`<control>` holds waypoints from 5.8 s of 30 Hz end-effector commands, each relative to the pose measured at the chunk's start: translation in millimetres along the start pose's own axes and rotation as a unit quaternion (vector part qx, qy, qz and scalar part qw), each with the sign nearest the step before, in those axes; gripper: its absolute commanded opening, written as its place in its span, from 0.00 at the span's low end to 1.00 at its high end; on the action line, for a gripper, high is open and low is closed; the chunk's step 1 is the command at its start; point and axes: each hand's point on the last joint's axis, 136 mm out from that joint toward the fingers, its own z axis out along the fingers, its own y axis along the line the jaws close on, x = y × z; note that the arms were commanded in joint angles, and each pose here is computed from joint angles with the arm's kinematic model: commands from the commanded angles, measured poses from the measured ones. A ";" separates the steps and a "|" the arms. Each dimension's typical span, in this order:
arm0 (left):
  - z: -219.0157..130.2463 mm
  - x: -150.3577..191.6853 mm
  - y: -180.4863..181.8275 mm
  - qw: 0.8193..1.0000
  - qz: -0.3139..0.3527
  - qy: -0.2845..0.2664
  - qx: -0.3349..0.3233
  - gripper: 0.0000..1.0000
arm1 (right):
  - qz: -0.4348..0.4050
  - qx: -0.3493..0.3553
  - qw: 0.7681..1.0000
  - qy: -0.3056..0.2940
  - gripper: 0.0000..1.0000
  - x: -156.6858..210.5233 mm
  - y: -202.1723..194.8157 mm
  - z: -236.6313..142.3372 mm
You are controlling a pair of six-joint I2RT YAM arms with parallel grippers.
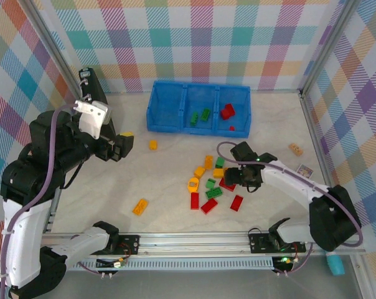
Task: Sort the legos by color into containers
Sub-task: Pick up the lego from the center of the table, then place the lego in the container, then pick up the lego from the center of the table, then place the lego in the container.
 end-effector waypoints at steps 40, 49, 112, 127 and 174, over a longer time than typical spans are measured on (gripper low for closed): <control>-2.5 -16.4 -0.4 1.000 0.014 -0.012 0.002 1.00 | -0.100 -0.018 0.988 -0.116 0.24 -181.1 35.7 -122.6; 9.7 -17.4 0.7 1.000 0.017 0.004 0.002 1.00 | -0.120 -0.068 0.963 -0.232 0.25 -260.2 89.1 -117.4; 67.9 2.1 4.5 0.998 0.024 0.052 -0.005 1.00 | 0.034 -0.068 0.996 -0.041 0.61 -122.0 72.6 24.0; 62.1 1.6 5.3 0.998 0.025 0.048 -0.007 1.00 | 0.072 -0.035 0.997 0.014 0.53 -106.8 63.2 70.2; 51.6 13.5 21.4 0.996 0.047 0.058 -0.057 1.00 | -0.171 -0.026 0.948 -0.266 0.37 -346.0 161.7 13.5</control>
